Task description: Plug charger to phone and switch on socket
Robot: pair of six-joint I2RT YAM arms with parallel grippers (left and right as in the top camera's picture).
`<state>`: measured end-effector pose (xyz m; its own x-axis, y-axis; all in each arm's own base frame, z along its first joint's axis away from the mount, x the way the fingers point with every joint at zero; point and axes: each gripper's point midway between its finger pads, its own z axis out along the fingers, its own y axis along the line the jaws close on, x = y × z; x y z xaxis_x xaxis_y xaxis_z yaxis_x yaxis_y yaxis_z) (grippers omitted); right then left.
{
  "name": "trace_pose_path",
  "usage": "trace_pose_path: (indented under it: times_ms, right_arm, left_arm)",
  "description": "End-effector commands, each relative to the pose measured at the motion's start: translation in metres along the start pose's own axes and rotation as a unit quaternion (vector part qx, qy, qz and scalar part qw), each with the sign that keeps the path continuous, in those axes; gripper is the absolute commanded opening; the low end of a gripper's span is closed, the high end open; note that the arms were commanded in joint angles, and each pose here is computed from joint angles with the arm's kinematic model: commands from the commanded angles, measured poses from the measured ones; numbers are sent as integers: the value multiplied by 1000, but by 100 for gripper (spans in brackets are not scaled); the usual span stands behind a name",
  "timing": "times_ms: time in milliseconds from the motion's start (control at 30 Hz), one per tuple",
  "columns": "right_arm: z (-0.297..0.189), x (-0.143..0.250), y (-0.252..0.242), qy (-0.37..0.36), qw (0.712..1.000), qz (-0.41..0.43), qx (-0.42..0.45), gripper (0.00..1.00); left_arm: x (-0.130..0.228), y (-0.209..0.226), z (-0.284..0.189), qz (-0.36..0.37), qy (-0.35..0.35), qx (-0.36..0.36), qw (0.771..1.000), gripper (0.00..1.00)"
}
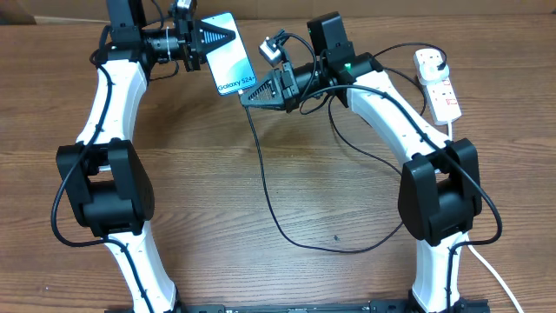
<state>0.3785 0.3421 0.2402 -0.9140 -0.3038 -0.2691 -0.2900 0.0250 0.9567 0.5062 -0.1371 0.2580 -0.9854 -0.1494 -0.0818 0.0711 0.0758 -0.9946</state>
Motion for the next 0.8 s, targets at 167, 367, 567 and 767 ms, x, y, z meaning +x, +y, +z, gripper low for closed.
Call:
trace_pose_path:
  times_ms: [167, 367, 567, 767]
  right_arm:
    - [0, -3, 3, -7, 1000, -12, 11, 4]
    - [0, -4, 2, -9, 1000, -11, 15, 4]
    - [0, -5, 1, -11, 1000, -11, 18, 4]
    - [0, -5, 1, -11, 1000, -10, 18, 4]
  left_arm:
    - [9, -9, 13, 2, 28, 14, 999, 4]
    - [10, -10, 13, 1, 32, 17, 999, 4]
    - [11, -11, 13, 1, 35, 20, 999, 4]
    - [13, -13, 12, 5, 40, 25, 999, 4]
